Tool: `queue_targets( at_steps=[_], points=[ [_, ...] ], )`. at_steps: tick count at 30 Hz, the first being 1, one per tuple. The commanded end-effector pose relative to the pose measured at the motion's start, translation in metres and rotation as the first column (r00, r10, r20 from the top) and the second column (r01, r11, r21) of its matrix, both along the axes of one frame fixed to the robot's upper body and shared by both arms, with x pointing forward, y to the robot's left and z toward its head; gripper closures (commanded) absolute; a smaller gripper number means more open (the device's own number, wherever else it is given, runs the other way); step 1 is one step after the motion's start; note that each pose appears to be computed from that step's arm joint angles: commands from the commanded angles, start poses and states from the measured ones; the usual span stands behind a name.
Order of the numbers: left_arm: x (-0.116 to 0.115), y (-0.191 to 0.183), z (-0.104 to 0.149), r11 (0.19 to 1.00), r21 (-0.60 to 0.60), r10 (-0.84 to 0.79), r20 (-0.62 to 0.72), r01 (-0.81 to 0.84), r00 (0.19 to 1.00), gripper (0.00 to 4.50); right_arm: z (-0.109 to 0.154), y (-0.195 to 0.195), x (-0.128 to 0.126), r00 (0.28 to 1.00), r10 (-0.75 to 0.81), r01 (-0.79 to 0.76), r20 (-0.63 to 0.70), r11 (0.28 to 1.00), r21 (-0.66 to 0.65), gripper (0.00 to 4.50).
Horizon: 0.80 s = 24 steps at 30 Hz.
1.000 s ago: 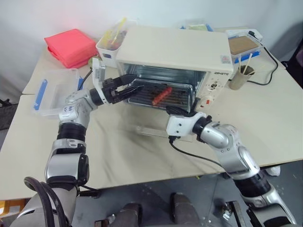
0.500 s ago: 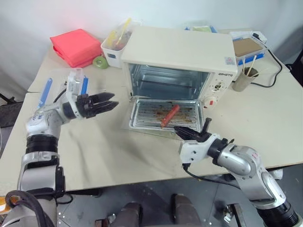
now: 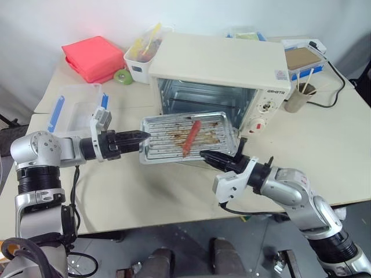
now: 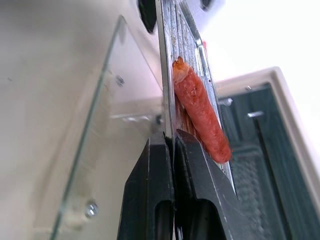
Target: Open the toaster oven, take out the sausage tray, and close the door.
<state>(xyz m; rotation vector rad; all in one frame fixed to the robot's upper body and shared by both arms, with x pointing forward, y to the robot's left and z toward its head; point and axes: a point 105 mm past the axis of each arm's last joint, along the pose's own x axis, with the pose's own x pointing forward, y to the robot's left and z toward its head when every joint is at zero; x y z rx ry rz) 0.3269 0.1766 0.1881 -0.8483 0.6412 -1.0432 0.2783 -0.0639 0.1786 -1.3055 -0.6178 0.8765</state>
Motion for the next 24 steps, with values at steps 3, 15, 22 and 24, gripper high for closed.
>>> queue_targets(
  at_steps=[3,15,22,24],
  points=[
    [-0.006,-0.007,0.009,1.0,-0.025,-0.016,0.041,0.017,0.999,1.01,0.012,0.011,-0.002,0.996,0.082,-0.082,0.033,0.996,0.019,4.4],
    [-0.007,-0.013,0.001,0.997,-0.077,0.026,-0.008,-0.027,1.0,4.48,0.009,0.015,-0.003,0.993,0.109,-0.106,-0.041,0.991,0.077,4.4],
    [-0.012,0.009,0.007,0.982,-0.169,0.08,-0.061,-0.089,0.995,4.5,0.019,0.005,-0.007,0.991,0.117,-0.107,-0.07,0.984,0.142,3.09],
    [-0.022,0.023,0.004,0.974,-0.198,0.094,-0.083,-0.109,0.992,4.5,0.018,-0.011,-0.01,0.989,0.11,-0.093,-0.097,0.981,0.168,2.47]
  ],
)
